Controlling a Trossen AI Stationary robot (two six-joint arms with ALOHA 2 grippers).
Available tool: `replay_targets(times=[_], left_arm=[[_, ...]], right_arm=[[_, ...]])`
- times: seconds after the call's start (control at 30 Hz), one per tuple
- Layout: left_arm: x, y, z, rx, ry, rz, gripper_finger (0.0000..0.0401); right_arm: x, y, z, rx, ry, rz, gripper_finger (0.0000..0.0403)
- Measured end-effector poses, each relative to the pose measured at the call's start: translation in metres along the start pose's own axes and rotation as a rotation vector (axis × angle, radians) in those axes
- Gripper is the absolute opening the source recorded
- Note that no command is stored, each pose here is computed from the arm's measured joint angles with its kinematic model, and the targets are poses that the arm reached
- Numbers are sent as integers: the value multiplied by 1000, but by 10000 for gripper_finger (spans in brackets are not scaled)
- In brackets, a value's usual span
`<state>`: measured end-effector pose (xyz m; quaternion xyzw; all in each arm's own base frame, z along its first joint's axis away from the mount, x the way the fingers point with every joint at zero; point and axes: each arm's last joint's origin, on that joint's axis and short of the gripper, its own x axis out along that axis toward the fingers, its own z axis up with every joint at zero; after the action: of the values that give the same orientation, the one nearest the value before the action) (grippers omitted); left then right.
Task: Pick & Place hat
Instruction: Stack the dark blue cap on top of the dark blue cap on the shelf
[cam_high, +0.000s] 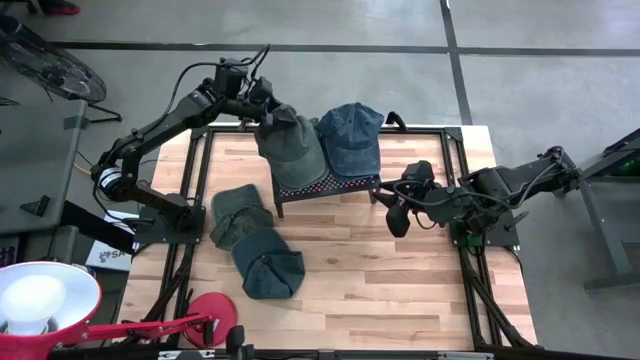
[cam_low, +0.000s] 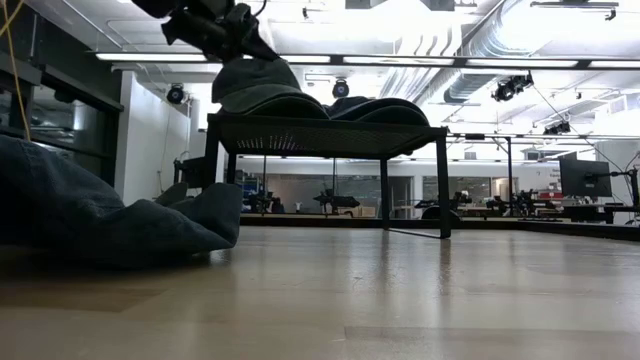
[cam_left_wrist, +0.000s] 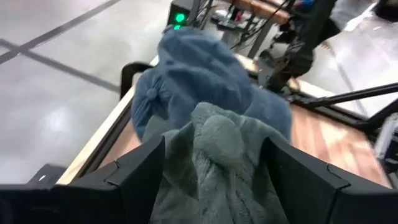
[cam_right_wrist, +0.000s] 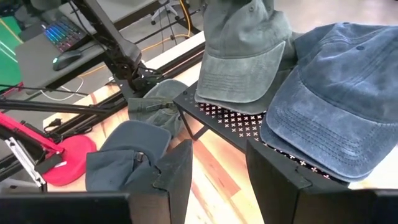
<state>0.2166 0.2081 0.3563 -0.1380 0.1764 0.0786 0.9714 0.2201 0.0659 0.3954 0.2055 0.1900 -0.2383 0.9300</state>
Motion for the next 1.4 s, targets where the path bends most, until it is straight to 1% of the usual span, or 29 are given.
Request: replay_targets(times=[0.23, 0.37, 0.5, 0.6, 0.77, 1.03, 1.27, 1.4], left_arm=[[-1, 0, -2, -7, 17, 21, 270], [-5, -3, 0, 5, 13, 96, 270], [-7, -8, 2, 55, 14, 160, 270], [-11, -16, 4, 90, 4, 162, 270], [-11, -26, 6, 109, 4, 179, 270], [-3, -38, 6, 133, 12, 193, 270], [4, -50, 5, 159, 30, 274, 270], [7, -55, 3, 169, 43, 341, 270]], right_arm=[[0, -1, 0, 18, -3, -13, 142], [0, -1, -1, 19, -2, -15, 142], [0, -1, 0, 20, -6, -19, 142], [0, -1, 0, 20, -15, -28, 142], [0, -1, 0, 19, -18, -32, 142], [0, -3, -1, 8, -15, -45, 142], [0, -6, -4, -34, 17, -75, 142], [0, -9, -7, -101, 40, -91, 142]])
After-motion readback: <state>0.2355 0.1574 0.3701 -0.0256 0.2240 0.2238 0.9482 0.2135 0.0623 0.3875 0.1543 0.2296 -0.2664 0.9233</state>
